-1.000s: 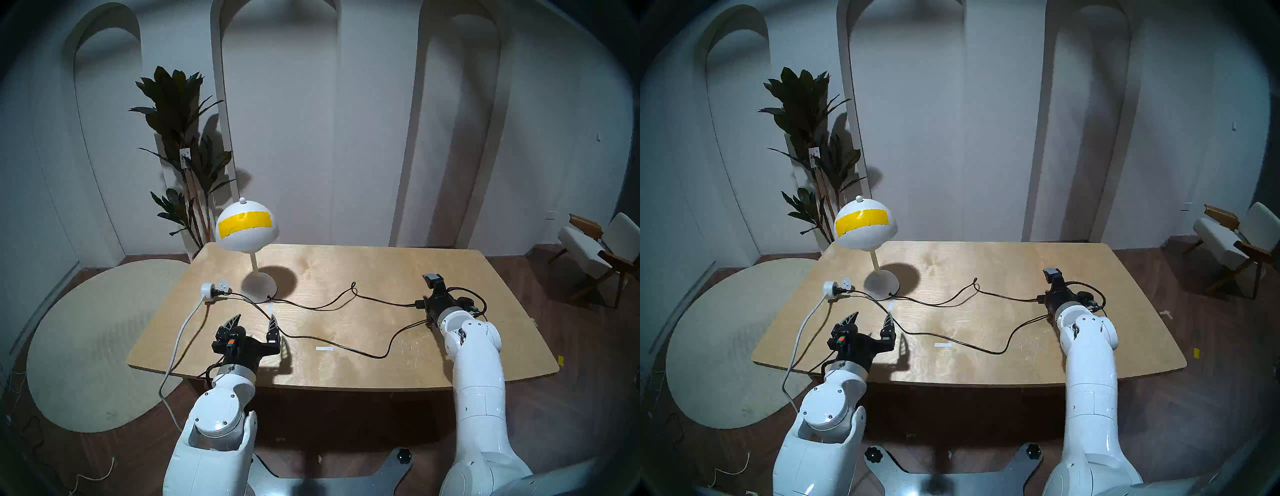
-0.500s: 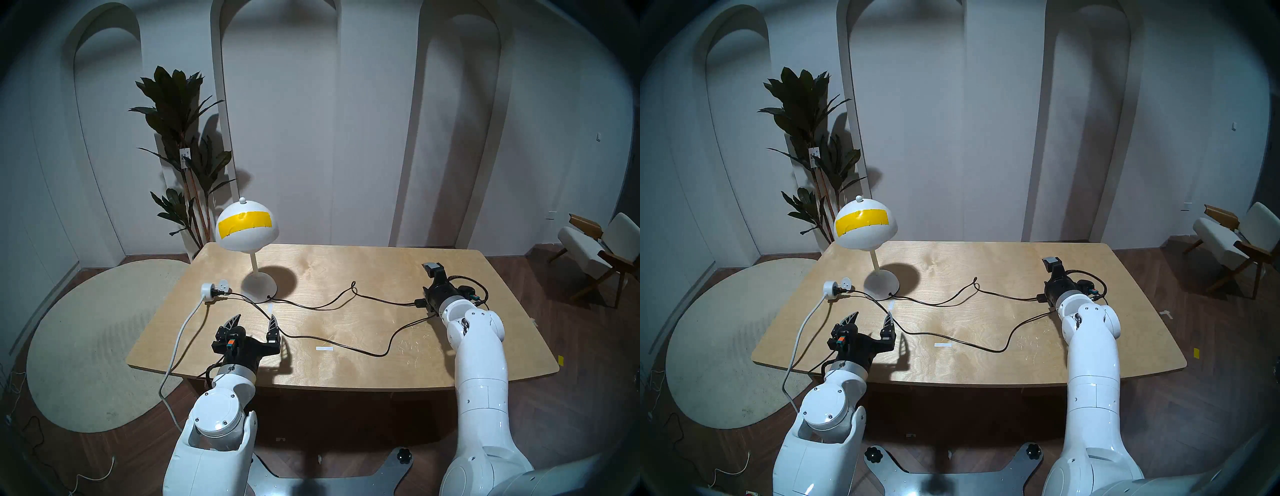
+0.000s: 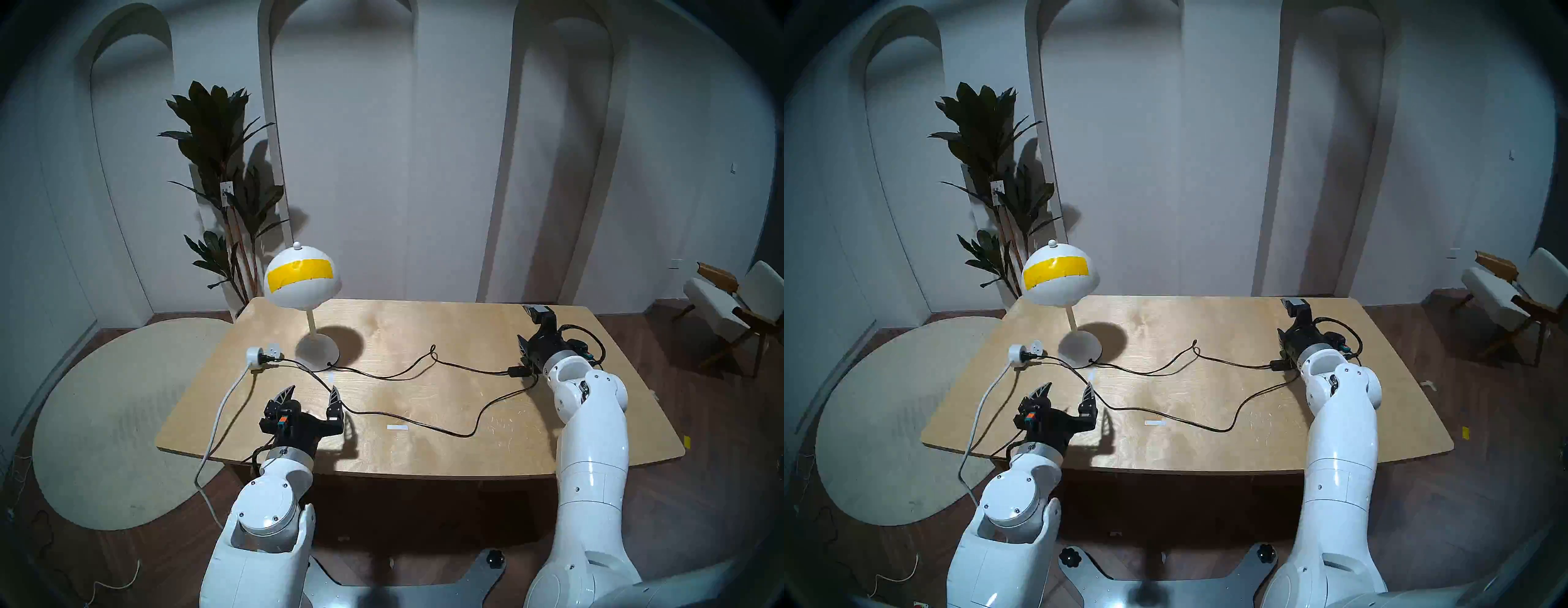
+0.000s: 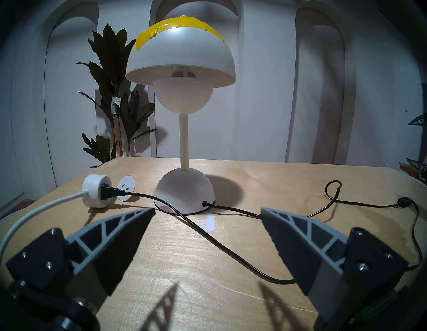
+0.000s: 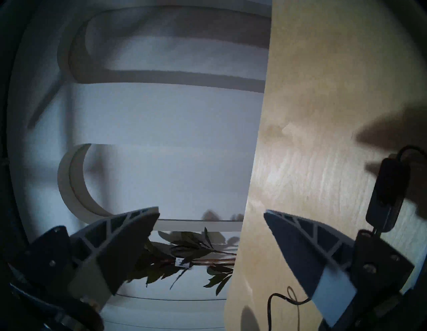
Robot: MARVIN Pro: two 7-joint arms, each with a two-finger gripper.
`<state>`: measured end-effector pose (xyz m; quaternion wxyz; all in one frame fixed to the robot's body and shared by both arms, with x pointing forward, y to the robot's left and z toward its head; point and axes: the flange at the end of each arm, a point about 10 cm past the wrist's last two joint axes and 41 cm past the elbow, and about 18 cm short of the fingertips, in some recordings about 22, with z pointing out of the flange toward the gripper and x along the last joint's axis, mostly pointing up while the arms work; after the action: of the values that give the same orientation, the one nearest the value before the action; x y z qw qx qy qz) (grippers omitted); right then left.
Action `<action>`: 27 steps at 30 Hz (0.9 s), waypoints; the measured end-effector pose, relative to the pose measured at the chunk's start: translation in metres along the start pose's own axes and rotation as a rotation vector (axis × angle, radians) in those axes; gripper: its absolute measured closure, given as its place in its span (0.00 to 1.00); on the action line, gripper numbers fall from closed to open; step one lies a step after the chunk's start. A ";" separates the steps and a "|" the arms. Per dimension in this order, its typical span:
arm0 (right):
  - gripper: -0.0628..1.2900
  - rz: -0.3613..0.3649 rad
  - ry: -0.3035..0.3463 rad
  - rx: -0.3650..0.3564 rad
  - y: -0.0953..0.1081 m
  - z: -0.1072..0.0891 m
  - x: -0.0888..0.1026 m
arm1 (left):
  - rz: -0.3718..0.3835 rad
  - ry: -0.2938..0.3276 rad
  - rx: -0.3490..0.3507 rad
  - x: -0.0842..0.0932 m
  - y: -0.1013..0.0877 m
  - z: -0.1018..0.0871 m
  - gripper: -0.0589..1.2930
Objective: Turn on the table lamp by pressing the switch
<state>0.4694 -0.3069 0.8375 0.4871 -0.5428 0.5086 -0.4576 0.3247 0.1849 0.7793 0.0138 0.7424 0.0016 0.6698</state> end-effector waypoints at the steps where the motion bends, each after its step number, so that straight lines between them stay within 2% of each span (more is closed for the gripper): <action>1: 0.05 0.012 0.001 -0.001 0.001 0.000 0.001 | 0.000 0.000 0.000 0.000 0.000 0.000 0.04; 7: 0.05 0.070 0.000 -0.019 0.016 0.001 0.002 | 0.000 0.000 0.000 0.000 0.000 0.000 0.04; 11: 0.05 0.075 -0.004 -0.025 0.018 0.002 0.000 | 0.000 0.000 0.000 0.000 0.000 0.000 0.04; 16: 0.05 0.039 -0.006 -0.039 0.014 0.007 -0.004 | 0.000 0.000 0.000 0.000 0.000 0.000 0.04; 27: 0.05 -0.065 0.035 -0.099 0.003 0.011 -0.005 | 0.000 0.000 0.000 0.000 0.000 0.000 0.04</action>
<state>0.4793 -0.3011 0.8330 0.4358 -0.5744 0.5210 -0.4568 0.3247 0.1850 0.7793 0.0138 0.7424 0.0016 0.6698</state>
